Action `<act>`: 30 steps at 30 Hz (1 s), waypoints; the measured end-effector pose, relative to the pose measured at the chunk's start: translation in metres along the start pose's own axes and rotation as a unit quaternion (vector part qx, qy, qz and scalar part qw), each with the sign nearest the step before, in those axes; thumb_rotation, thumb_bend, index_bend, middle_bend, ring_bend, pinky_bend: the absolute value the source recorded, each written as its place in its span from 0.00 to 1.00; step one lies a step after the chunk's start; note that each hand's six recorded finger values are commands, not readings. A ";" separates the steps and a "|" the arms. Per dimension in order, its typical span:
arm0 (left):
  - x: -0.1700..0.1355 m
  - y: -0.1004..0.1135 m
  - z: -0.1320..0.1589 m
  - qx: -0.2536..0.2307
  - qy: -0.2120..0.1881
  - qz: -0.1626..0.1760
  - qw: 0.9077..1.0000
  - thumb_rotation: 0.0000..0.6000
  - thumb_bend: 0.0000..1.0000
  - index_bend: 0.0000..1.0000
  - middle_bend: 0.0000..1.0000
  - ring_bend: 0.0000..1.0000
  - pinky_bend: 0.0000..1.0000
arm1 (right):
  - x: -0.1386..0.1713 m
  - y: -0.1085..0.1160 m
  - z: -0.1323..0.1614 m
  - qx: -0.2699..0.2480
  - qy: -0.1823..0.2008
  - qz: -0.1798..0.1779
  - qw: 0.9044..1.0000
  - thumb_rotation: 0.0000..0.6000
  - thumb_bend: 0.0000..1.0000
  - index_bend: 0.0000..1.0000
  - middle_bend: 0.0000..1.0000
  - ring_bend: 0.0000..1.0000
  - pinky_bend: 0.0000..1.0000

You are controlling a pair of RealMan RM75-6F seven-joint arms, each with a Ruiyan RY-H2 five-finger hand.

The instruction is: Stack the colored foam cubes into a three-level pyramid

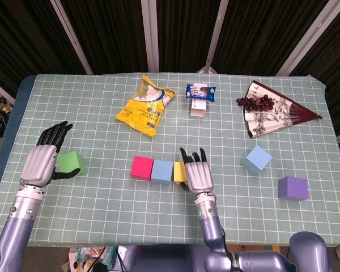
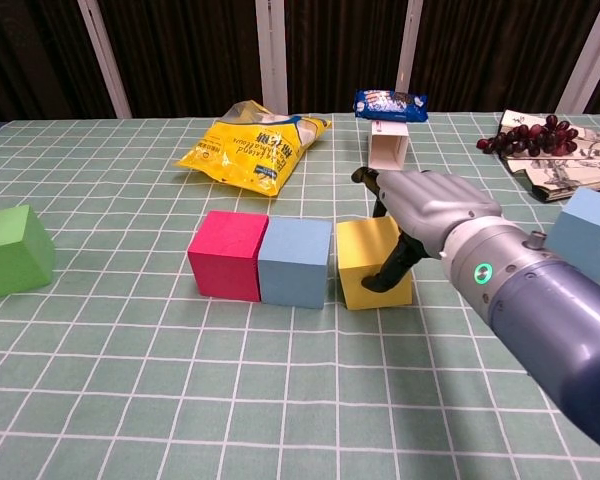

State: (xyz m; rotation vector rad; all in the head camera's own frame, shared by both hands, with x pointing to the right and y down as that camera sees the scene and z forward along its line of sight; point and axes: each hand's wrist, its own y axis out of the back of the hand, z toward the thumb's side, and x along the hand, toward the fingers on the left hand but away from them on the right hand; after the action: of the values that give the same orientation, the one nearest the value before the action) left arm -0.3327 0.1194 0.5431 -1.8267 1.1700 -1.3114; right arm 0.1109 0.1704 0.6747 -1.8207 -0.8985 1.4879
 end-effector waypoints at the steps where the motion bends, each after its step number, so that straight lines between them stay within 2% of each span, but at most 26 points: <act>1: 0.000 0.000 0.000 0.000 0.000 0.000 1.000 1.00 0.11 0.00 0.00 0.00 0.00 | 0.000 0.000 0.000 0.000 -0.001 -0.001 1.000 1.00 0.27 0.00 0.45 0.19 0.00; 17: -0.001 0.000 0.002 -0.001 -0.004 0.000 1.000 1.00 0.11 0.00 0.00 0.00 0.00 | 0.003 0.008 -0.005 -0.003 -0.013 -0.005 1.000 1.00 0.28 0.00 0.45 0.19 0.00; 30: -0.001 -0.001 0.002 -0.002 -0.004 -0.003 1.000 1.00 0.11 0.00 0.00 0.00 0.00 | 0.006 0.004 -0.002 -0.006 -0.017 0.003 1.000 1.00 0.28 0.00 0.45 0.19 0.00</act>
State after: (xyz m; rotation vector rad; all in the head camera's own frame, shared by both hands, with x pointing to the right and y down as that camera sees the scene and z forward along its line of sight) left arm -0.3307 0.1209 0.5423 -1.8380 1.1647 -1.3040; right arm 0.1143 0.1730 0.6687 -1.8129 -0.9218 1.5245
